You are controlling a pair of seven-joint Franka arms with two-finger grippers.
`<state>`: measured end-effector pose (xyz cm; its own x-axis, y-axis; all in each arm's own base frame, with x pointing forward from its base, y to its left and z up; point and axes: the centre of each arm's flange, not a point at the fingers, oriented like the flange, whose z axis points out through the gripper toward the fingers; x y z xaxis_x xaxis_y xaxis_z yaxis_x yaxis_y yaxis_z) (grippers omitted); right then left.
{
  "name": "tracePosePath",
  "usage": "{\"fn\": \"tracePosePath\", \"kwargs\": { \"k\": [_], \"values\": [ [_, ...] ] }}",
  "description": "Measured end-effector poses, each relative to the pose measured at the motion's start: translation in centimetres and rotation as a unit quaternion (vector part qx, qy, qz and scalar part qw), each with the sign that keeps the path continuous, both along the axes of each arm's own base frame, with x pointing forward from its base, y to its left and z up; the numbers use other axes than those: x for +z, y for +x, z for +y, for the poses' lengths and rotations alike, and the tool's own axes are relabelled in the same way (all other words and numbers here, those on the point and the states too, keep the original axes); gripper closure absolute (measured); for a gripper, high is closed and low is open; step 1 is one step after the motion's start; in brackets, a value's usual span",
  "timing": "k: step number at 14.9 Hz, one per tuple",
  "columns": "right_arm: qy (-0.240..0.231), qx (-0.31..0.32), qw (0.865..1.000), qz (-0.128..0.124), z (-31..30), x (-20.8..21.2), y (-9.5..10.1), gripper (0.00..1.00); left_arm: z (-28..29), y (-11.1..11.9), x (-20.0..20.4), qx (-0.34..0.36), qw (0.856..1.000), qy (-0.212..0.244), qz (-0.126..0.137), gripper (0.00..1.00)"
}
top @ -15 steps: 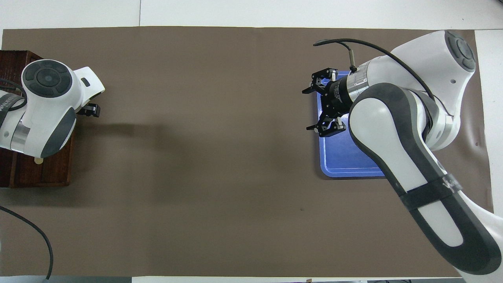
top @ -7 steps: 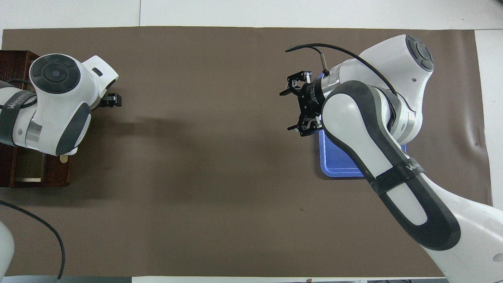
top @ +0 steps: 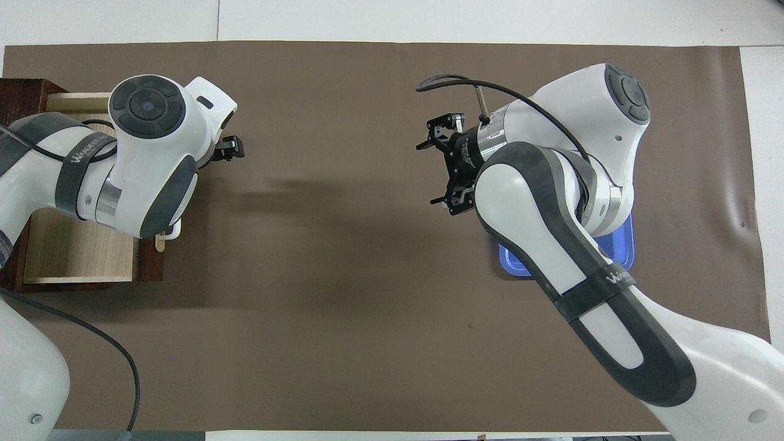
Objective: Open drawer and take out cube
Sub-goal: 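Pull the drawer open with the left gripper while the right gripper advances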
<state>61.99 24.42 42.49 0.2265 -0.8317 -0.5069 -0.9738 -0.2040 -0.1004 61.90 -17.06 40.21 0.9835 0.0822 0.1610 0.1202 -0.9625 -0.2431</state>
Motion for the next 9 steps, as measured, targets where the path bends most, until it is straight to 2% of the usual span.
{"fn": "tracePosePath", "kwargs": {
  "k": [2,5,9],
  "values": [
    [0.013,-0.014,1.000,0.005,-2.0,-0.2,0.6,0.00,-0.3,0.0,0.0,0.005,1.000,-0.001,0.000,0.00],
    [0.047,-0.001,0.999,0.014,-3.8,-0.4,0.9,0.00,-0.4,-0.1,0.2,0.011,1.000,0.001,0.006,0.00],
    [0.095,-0.021,0.995,0.022,-3.1,0.3,1.2,0.00,-1.1,0.5,4.7,0.054,0.998,-0.032,0.027,0.00]
  ]
}}
